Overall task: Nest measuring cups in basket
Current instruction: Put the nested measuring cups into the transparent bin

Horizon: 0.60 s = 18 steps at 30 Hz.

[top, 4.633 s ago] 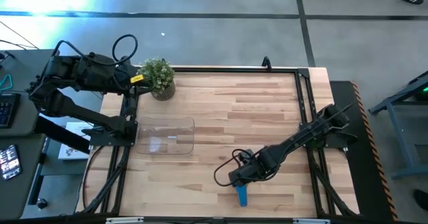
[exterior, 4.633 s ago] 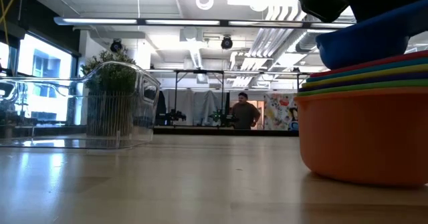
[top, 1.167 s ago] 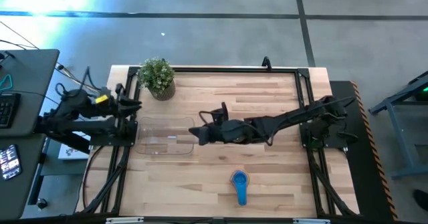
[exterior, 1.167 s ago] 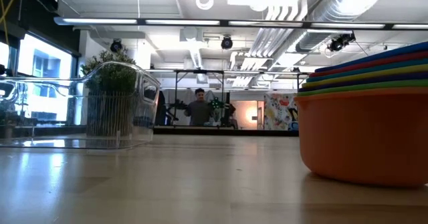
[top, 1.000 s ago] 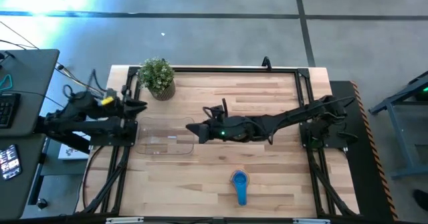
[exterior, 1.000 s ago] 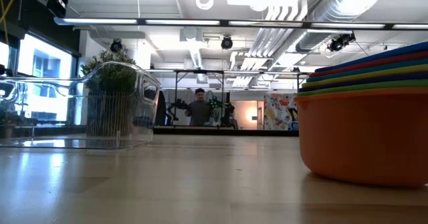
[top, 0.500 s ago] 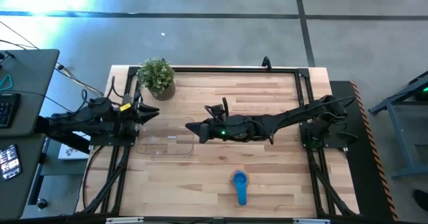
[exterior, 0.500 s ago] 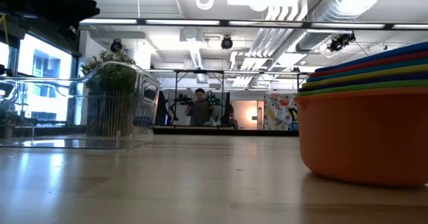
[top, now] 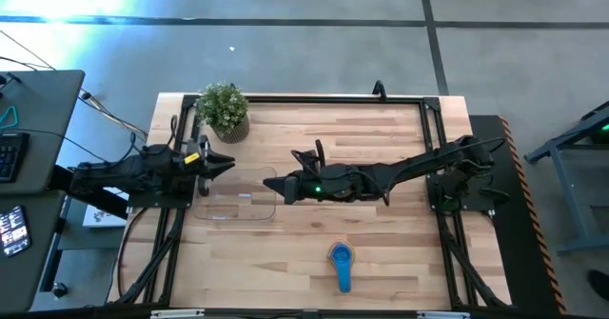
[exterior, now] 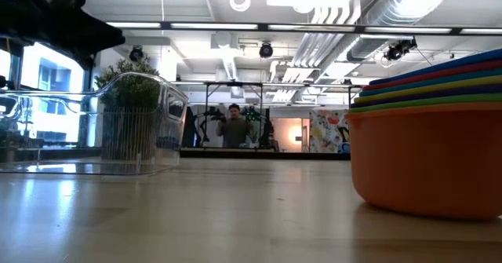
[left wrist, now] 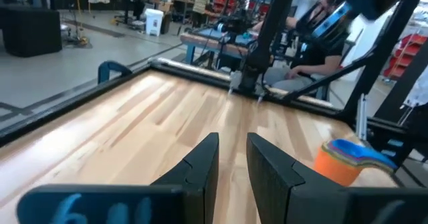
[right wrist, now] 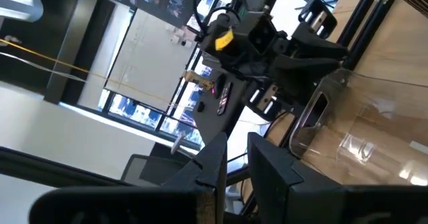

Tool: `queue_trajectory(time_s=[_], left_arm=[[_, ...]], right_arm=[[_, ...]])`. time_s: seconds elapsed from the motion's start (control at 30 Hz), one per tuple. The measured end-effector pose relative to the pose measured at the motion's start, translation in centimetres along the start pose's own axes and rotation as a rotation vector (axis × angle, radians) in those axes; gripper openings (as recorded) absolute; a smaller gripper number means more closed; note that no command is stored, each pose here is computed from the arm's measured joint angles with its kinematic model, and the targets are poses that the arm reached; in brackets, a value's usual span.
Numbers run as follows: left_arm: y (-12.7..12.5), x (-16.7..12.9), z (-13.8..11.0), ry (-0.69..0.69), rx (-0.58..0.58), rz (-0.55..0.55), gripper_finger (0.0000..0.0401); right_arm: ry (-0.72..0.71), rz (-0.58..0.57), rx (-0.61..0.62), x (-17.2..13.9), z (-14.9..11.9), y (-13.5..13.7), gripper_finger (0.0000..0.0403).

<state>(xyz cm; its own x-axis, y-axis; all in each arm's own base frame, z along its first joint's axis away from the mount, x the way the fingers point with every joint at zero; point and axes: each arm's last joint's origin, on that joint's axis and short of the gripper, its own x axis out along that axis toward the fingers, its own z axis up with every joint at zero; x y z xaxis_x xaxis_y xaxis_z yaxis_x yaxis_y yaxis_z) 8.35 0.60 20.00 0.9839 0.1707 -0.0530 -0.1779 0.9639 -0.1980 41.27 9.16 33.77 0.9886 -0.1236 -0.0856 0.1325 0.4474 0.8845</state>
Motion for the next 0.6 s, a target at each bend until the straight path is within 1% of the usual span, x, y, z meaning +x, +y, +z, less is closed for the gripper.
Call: queue_trajectory(time_s=[0.1, 0.33, 0.6], left_arm=[[0.1, 0.2, -0.5, 0.014, 0.002, 0.004, 0.0067], [0.1, 0.2, -0.5, 0.019, 0.003, 0.005, 0.0067], [0.3, 0.1, -1.6, 0.125, 0.038, 0.026, 0.0067]], right_arm=[[0.0, 0.001, 0.0, 0.0, 0.0, 0.0, 0.0053], [0.003, 0.0, -0.005, 0.0, 0.0, 0.0, 0.0053], [0.026, -0.049, -0.029, 0.0, -0.2, -0.5, 0.0053]])
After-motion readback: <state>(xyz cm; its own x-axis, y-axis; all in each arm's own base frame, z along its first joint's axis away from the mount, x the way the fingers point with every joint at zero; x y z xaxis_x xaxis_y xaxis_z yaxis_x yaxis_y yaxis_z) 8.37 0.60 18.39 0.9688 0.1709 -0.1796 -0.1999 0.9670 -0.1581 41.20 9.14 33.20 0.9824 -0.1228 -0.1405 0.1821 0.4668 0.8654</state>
